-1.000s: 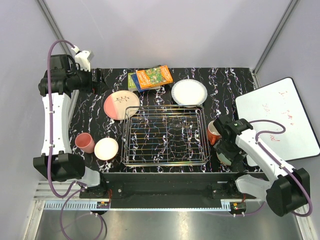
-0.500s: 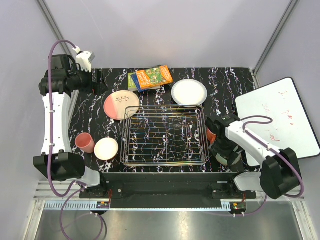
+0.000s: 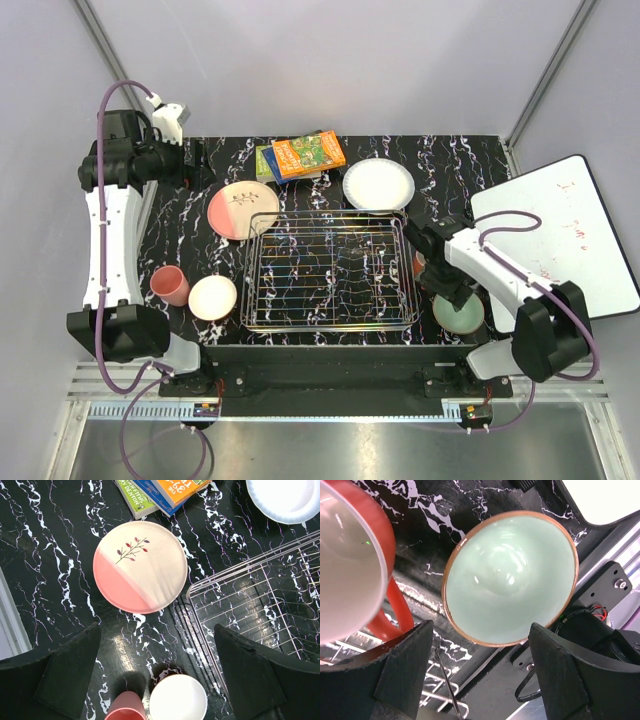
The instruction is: Load the mixed dishes into the dish rack
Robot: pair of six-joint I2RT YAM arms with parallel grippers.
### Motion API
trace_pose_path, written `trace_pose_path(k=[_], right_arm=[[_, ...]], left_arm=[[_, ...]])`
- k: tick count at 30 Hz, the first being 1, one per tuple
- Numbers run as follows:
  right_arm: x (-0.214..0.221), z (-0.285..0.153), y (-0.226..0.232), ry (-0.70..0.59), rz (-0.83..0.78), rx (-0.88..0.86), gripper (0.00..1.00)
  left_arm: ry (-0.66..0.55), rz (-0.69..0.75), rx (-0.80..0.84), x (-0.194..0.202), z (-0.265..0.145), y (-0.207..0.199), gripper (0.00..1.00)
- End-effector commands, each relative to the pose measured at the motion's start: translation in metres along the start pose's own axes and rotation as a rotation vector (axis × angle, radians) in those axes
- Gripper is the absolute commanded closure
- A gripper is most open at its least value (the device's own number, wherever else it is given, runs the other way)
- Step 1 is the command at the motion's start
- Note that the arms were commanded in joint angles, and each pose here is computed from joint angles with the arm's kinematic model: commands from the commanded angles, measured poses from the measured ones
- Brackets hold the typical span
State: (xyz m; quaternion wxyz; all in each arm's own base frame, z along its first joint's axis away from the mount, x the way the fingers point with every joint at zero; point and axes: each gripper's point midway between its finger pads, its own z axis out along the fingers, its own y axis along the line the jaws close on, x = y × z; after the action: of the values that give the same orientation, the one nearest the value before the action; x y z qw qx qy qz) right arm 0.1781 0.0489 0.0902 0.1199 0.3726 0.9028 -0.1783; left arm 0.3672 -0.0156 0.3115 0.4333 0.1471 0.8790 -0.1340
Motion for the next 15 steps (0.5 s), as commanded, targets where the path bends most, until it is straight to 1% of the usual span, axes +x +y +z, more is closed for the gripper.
trace_pose_path(k=[1,6,10,11,13,14,15], right_arm=[[-0.004,0.011,0.008,-0.039,-0.035,0.023,0.16],[0.005,0.028,0.007,-0.024,-0.065,0.061,0.19],[0.006,0.032,0.005,-0.028,-0.061,0.07,0.27],[0.007,0.033,0.004,-0.027,-0.058,0.062,0.37],[0.011,0.034,0.004,-0.014,-0.054,0.054,0.44],[0.013,0.036,0.003,-0.01,-0.05,0.047,0.51],[0.015,0.037,0.001,-0.005,-0.051,0.048,0.56]], left_arm=[[-0.055,0.046,-0.04,-0.014,-0.014,0.003,0.01],[-0.055,0.053,-0.053,-0.012,-0.016,0.004,0.01],[-0.051,0.057,-0.065,-0.011,-0.016,0.006,0.01],[-0.055,0.062,-0.068,-0.013,-0.018,0.007,0.01],[-0.053,0.065,-0.074,-0.013,-0.017,0.008,0.01],[-0.054,0.065,-0.076,-0.013,-0.017,0.008,0.01],[-0.054,0.065,-0.076,-0.013,-0.017,0.008,0.01]])
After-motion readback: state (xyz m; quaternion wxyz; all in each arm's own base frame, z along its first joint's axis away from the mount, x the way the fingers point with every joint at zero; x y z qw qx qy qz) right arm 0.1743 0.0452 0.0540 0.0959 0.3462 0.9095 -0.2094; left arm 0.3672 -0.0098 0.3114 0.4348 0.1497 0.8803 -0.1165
